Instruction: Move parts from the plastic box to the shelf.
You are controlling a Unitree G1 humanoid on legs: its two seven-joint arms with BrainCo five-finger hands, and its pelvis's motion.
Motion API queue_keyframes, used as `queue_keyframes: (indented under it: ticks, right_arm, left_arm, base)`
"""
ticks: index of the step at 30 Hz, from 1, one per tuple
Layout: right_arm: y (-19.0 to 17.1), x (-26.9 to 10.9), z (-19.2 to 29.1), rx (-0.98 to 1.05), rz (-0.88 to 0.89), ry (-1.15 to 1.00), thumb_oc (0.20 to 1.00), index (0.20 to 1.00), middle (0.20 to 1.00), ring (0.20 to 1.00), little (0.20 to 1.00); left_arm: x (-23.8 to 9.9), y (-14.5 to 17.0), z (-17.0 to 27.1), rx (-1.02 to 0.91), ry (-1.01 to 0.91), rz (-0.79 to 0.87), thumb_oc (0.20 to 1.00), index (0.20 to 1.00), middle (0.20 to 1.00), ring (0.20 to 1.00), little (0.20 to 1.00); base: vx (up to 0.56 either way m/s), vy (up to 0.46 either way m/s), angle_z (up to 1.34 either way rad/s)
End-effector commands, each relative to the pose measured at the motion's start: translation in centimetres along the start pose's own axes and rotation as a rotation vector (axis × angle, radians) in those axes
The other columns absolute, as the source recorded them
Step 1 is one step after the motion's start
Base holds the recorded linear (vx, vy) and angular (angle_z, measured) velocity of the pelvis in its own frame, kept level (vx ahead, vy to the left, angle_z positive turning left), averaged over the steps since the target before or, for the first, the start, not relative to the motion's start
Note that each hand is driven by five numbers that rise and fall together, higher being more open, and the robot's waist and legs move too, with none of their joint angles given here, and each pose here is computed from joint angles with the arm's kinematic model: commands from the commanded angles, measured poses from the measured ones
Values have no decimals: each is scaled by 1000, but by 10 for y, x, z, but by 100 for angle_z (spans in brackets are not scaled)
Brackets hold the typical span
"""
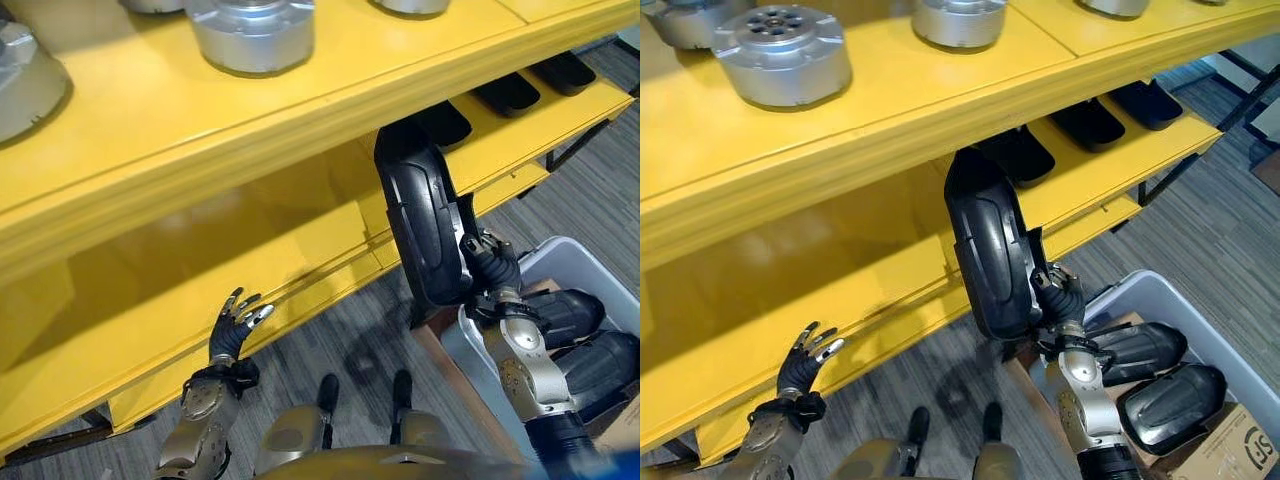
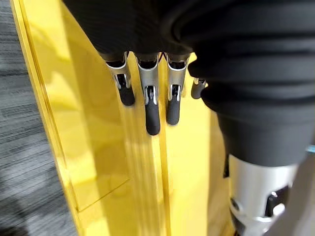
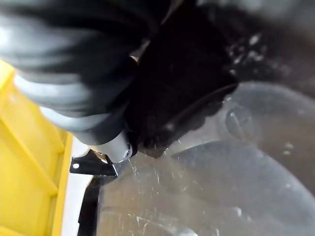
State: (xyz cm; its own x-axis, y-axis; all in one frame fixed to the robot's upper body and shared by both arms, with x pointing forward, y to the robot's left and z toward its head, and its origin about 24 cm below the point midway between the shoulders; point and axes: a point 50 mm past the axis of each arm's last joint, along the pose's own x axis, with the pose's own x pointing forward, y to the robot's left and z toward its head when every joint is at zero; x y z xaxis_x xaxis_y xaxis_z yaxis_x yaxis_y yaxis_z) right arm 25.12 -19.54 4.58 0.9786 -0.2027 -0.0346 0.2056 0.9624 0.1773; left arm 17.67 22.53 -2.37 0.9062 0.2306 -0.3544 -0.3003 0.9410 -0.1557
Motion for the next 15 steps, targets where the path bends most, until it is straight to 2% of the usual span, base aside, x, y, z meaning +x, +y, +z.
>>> queue_keyframes:
  ticks: [1, 11, 15]
  right_arm:
    - [1, 7, 36, 17, 34, -171, 200, 200, 200, 200, 200]
    - [19, 20, 56, -31, 135, -239, 200, 200, 200, 200, 200]
    - [26, 28, 66, -30, 156, -267, 200, 200, 200, 200, 200]
  left_arm:
    - [5, -10, 31, -5, -147, -78, 1000, 1000, 1000, 1000, 1000]
    - [-3, -7, 23, -62, -114, -57, 1000, 1000, 1000, 1000, 1000]
    - [1, -14, 22, -84, -109, -78, 1000, 1000, 1000, 1000, 1000]
  base:
    - [17, -125, 14]
    - [-40, -206, 15]
    - [-122, -186, 61]
